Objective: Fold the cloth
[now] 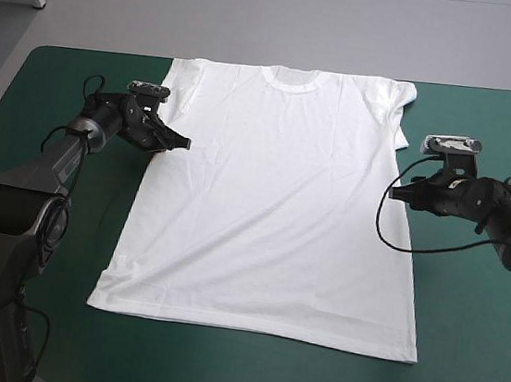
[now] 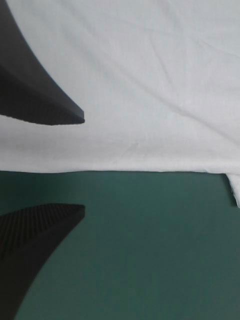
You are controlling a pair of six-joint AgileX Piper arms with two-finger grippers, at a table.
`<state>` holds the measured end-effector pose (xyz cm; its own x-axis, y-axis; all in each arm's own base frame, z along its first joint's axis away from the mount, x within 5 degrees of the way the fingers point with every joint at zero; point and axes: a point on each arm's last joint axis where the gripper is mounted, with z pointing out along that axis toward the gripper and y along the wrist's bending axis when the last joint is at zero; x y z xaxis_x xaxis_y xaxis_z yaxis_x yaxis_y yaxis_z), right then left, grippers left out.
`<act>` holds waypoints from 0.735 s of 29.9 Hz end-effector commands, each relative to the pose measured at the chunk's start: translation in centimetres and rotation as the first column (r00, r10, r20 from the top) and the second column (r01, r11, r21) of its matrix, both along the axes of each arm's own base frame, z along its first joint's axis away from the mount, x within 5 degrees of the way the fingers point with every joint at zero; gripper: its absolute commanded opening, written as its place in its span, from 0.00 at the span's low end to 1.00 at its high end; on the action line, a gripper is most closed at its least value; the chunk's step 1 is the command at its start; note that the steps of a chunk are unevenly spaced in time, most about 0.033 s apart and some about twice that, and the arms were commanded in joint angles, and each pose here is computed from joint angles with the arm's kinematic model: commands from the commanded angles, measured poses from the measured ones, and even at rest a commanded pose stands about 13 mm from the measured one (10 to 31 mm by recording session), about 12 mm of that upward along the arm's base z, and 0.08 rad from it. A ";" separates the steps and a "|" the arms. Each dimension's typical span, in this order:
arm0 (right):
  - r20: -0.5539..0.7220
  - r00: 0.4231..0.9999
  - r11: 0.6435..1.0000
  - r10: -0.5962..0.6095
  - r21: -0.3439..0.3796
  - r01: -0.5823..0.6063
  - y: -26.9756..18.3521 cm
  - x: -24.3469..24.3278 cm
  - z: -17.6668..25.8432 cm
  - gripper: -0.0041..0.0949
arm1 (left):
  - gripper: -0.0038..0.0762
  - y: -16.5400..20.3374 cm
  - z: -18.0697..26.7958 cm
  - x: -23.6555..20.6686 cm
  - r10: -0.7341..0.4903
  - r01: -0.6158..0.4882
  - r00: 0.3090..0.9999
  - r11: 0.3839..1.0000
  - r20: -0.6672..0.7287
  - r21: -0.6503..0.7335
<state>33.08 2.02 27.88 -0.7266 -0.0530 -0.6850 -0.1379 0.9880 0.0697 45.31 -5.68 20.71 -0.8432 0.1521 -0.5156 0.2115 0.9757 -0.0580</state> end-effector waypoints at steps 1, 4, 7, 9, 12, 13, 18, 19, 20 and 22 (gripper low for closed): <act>0.073 0.997 1.000 0.014 0.017 -0.015 0.1 2.0 1.8 0.55 | 0.07 -0.3 2.5 -0.4 -0.010 0.010 0.999 1.000 0.034 -0.014; 0.066 0.997 0.999 0.039 0.035 -0.041 0.4 3.6 1.1 0.55 | 0.07 -0.3 2.5 -0.4 -0.010 0.010 0.999 1.000 0.034 -0.014; 0.045 0.997 0.998 0.058 0.026 -0.059 0.8 5.2 0.0 0.55 | 0.07 -0.3 2.5 -0.4 -0.010 0.010 0.999 1.000 0.034 -0.014; 0.027 0.997 0.997 0.073 0.015 -0.074 1.2 6.3 -1.0 0.55 | 0.07 -0.3 2.5 -0.4 -0.009 0.010 0.999 1.000 0.036 -0.014; -0.014 0.996 0.996 0.092 0.012 -0.092 1.7 8.0 -2.6 0.55 | 0.07 -0.3 2.5 -0.4 -0.009 0.010 0.999 1.000 0.036 -0.014; -0.024 0.995 0.995 0.097 0.013 -0.097 1.9 8.4 -2.9 0.55 | 0.07 -0.3 2.5 -0.4 -0.009 0.010 0.999 1.000 0.036 -0.014; -0.113 0.985 0.992 0.128 0.003 -0.128 2.2 9.9 -4.8 0.55 | 0.07 -0.3 2.5 -0.4 -0.010 0.010 0.999 1.000 0.034 -0.014; -0.129 0.983 0.992 0.128 -0.005 -0.130 2.2 9.9 -5.2 0.55 | 0.07 -0.3 2.5 -0.5 -0.010 0.011 1.000 1.000 0.030 -0.014; -0.137 0.983 0.992 0.122 -0.017 -0.126 2.1 9.9 -5.3 0.55 | 0.07 -0.3 2.5 -0.5 -0.011 0.011 1.000 1.000 0.027 -0.013; -0.144 0.983 0.992 0.113 -0.034 -0.119 1.9 9.9 -5.5 0.55 | 0.07 -0.3 2.5 -0.5 -0.023 0.023 0.999 1.000 0.030 -0.006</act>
